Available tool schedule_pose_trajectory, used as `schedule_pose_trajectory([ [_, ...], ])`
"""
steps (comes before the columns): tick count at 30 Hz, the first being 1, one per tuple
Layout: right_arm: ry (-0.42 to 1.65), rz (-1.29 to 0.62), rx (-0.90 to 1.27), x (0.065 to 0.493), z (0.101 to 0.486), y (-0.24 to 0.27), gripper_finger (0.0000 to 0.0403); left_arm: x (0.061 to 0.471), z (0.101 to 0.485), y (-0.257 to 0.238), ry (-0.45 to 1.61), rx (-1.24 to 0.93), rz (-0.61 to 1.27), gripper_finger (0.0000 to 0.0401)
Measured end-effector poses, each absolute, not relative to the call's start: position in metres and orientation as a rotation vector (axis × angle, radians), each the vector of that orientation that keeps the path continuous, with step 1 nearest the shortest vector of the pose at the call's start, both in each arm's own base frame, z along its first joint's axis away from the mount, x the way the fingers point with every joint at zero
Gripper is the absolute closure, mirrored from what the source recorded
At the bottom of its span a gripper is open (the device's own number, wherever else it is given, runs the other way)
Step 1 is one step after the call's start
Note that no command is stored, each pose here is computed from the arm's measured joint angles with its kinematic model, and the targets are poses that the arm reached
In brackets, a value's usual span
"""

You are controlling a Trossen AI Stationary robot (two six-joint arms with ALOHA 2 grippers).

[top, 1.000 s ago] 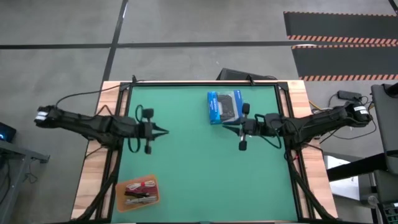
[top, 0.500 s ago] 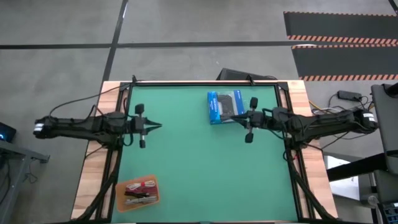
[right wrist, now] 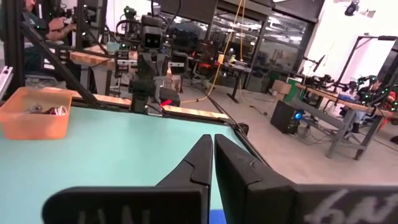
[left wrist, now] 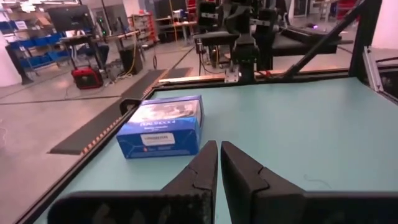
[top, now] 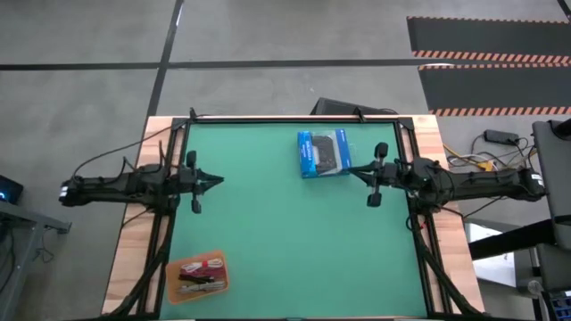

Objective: Pick and place USB-C Cables
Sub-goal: Return to Home Position

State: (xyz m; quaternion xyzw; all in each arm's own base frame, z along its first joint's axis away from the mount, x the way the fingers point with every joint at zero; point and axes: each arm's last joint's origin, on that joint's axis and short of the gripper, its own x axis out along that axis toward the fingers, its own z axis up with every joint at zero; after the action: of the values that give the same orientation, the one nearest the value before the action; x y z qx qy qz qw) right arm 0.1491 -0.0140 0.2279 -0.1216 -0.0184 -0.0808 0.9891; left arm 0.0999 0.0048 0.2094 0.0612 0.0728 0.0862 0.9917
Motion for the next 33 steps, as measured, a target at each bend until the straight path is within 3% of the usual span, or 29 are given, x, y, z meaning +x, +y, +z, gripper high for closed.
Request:
schedule_pose_trajectory([
  [19, -0.194, -0.171, -0.191, 0.091, 0.227, -0.009, 0.0394, 0.093, 0.177, 0.005, 0.074, -0.013, 0.181, 0.0396],
  [33, -0.216, -0.007, -0.166, 0.085, 0.218, -0.004, 0.0394, 0.098, 0.173, 0.002, -0.070, -0.025, 0.099, 0.0396],
])
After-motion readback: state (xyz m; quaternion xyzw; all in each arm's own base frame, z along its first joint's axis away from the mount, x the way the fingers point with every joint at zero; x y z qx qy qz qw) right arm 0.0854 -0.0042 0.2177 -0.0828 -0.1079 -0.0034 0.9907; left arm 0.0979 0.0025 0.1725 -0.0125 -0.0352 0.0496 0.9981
